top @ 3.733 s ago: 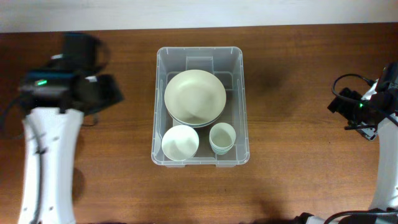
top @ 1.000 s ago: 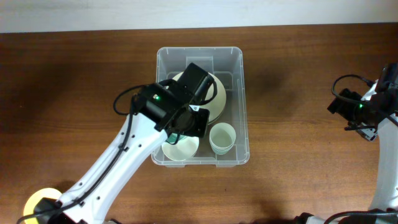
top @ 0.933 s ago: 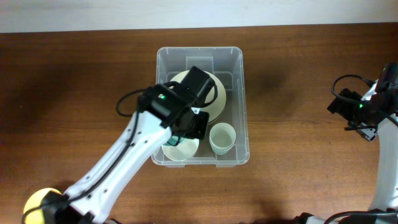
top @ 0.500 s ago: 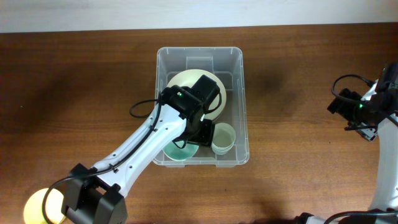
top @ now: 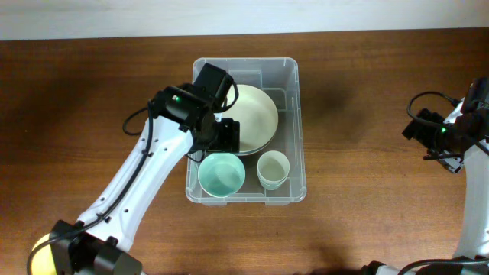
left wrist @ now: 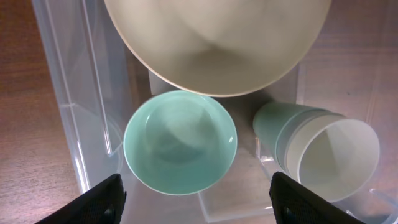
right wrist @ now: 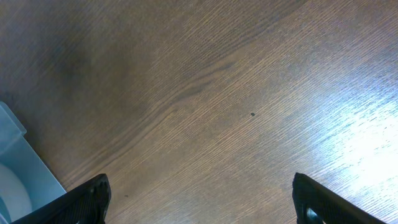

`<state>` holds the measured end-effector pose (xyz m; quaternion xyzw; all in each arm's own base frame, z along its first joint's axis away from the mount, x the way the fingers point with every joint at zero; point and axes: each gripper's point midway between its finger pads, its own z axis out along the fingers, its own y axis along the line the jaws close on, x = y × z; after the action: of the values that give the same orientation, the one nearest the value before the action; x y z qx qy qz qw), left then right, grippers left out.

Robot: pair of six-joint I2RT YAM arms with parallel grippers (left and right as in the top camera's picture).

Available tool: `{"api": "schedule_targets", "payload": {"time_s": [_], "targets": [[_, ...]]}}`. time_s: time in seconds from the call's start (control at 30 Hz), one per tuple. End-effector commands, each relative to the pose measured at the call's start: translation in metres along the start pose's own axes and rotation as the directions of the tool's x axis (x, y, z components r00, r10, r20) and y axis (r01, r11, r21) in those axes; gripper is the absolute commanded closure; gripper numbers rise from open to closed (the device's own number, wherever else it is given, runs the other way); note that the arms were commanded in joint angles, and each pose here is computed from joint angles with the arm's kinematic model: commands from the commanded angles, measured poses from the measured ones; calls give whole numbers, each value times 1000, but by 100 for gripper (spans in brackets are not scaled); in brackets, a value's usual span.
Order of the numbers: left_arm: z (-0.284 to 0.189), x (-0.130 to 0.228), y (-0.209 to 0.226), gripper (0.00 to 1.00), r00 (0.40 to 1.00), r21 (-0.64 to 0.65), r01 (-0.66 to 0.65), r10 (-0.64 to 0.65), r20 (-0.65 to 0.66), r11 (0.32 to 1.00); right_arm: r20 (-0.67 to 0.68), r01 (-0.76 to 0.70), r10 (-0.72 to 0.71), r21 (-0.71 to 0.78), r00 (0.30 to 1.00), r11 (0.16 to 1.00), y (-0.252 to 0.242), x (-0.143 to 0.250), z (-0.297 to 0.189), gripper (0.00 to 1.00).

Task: Pack container
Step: 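Carry the mint-green bowl with the left gripper into the container front left, then lower the mint-green bowl onto the white cup and open the left gripper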

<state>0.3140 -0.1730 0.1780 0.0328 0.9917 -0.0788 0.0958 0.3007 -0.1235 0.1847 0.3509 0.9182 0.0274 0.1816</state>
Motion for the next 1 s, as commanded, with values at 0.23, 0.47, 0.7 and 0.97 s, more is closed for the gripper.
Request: {"api": "schedule_targets", "payload": {"time_s": [0.23, 0.47, 0.7, 0.97], "targets": [[27, 35, -20, 92, 993, -1, -91, 91, -72, 996, 33, 4, -3, -16, 999, 1000, 3, -5, -11, 11], [66, 58, -7, 92, 987, -25, -82, 78, -141, 996, 29, 3, -3, -14, 1000, 1000, 3, -4, -11, 11], [96, 65, -2, 94, 976, -52, -94, 82, -204, 994, 27, 3, -3, -14, 1000, 1000, 2, -4, -11, 11], [141, 77, 7, 95, 947, -102, -98, 62, -314, 990, 27, 3, -3, -14, 1000, 1000, 2, -4, -11, 11]]}}
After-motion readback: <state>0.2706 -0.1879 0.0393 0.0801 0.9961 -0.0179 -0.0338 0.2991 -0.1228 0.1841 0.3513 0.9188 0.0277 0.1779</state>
